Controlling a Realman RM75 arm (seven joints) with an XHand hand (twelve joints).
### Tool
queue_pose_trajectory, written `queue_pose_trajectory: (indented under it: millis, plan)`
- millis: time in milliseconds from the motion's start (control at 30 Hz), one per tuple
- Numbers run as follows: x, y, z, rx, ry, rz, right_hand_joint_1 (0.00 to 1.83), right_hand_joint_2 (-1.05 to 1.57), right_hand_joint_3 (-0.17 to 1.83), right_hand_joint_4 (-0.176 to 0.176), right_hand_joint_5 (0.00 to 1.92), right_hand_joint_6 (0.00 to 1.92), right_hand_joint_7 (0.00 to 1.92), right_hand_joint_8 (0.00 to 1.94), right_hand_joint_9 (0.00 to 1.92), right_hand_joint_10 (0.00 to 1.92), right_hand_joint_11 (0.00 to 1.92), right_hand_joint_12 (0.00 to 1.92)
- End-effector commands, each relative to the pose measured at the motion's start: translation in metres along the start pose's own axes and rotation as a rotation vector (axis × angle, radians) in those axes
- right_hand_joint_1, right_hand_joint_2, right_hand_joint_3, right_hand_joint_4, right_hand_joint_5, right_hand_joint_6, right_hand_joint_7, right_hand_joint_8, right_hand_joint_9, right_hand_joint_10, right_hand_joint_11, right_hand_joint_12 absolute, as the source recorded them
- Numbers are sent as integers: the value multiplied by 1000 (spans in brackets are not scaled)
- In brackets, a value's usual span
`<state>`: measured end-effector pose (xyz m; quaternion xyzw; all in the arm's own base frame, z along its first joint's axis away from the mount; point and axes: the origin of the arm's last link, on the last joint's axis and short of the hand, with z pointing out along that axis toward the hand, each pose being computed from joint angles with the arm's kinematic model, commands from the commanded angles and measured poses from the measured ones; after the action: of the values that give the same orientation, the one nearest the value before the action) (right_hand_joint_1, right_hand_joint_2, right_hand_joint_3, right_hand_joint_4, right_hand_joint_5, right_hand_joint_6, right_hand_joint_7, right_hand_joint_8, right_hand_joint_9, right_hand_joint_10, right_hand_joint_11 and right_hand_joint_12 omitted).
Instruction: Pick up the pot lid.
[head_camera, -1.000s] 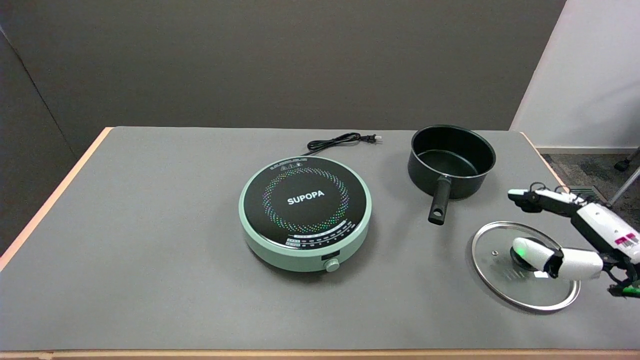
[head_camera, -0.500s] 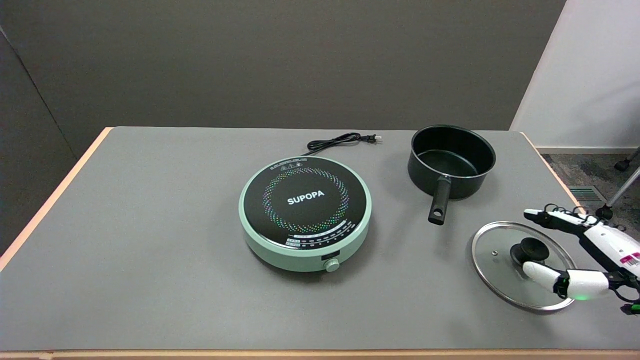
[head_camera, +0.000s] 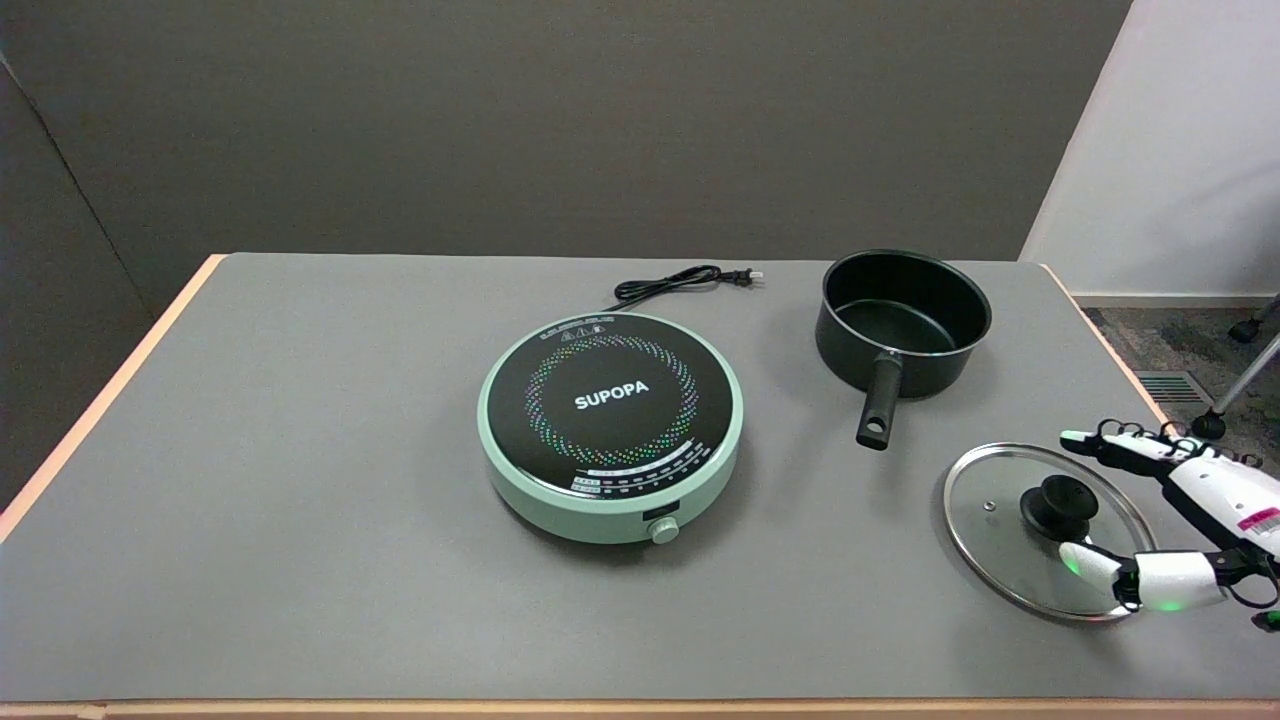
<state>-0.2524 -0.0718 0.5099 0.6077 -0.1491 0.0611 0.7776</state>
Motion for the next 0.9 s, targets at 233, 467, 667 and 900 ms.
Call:
queue_pose_trajectory:
  millis: [233, 467, 667, 900]
  plan:
    - [24, -3, 25, 9, -1, -135, 653, 459, 857, 25, 345, 174, 395, 183, 442, 275, 160, 456]
    - [22, 0, 29, 5, -14, -136, 656, 482, 851, 25, 384, 184, 484, 191, 489, 306, 179, 443]
    - [16, 0, 32, -2, -44, -134, 679, 511, 846, 29, 428, 197, 553, 224, 538, 354, 211, 447]
    - [11, 1, 40, -10, -89, -177, 732, 510, 865, 31, 433, 199, 556, 232, 545, 371, 224, 449]
